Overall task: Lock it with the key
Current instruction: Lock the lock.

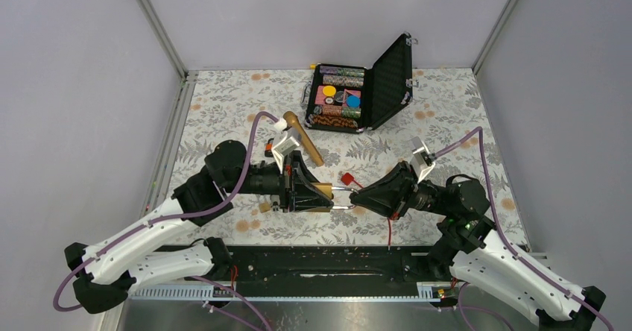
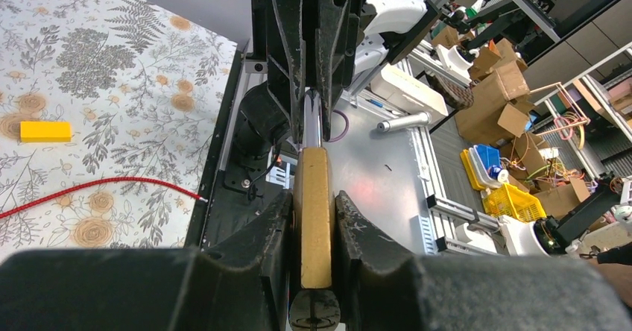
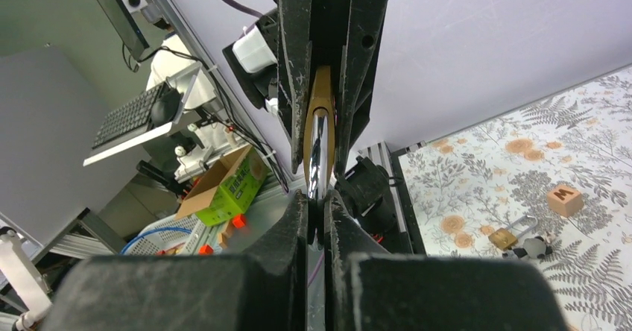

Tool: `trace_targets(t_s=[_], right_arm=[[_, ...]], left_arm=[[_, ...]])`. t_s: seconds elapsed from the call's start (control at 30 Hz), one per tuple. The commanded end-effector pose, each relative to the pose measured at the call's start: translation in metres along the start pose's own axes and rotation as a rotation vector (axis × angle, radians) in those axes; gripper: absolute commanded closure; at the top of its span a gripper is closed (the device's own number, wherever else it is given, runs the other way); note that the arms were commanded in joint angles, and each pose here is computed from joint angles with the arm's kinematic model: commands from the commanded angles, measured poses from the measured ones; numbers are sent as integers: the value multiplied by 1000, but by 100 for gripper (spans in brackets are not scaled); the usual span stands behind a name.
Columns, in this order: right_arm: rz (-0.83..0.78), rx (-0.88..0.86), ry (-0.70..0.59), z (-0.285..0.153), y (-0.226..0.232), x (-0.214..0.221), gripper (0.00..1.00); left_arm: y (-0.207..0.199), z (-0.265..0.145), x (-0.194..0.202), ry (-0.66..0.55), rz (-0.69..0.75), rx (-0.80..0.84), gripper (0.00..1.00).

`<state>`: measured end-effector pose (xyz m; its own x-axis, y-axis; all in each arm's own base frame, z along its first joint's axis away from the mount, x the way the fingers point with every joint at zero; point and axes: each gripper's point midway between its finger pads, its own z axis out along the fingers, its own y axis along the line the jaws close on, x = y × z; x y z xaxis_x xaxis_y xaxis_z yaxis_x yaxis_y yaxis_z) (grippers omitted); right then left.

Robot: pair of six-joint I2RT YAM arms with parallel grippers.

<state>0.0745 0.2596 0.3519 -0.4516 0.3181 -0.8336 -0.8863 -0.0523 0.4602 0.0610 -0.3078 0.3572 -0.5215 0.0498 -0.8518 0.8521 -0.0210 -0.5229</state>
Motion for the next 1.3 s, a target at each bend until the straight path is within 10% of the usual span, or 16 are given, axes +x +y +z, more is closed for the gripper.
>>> trace_targets(t_s=[0.0, 0.93, 1.13, 1.27], right_arm=[[6, 3, -69, 10, -4, -15, 100], [91, 91, 66, 37, -35, 9, 100], [-69, 347, 188, -3, -54, 11, 100], [-161, 444, 296, -26, -59, 12, 100]], left_arm=[[-14, 17, -21, -74, 35, 87, 100], [42, 31, -8, 9, 14, -149, 100], [60, 5, -2, 15, 121, -255, 23], [63, 1, 3, 55, 186, -263, 5]])
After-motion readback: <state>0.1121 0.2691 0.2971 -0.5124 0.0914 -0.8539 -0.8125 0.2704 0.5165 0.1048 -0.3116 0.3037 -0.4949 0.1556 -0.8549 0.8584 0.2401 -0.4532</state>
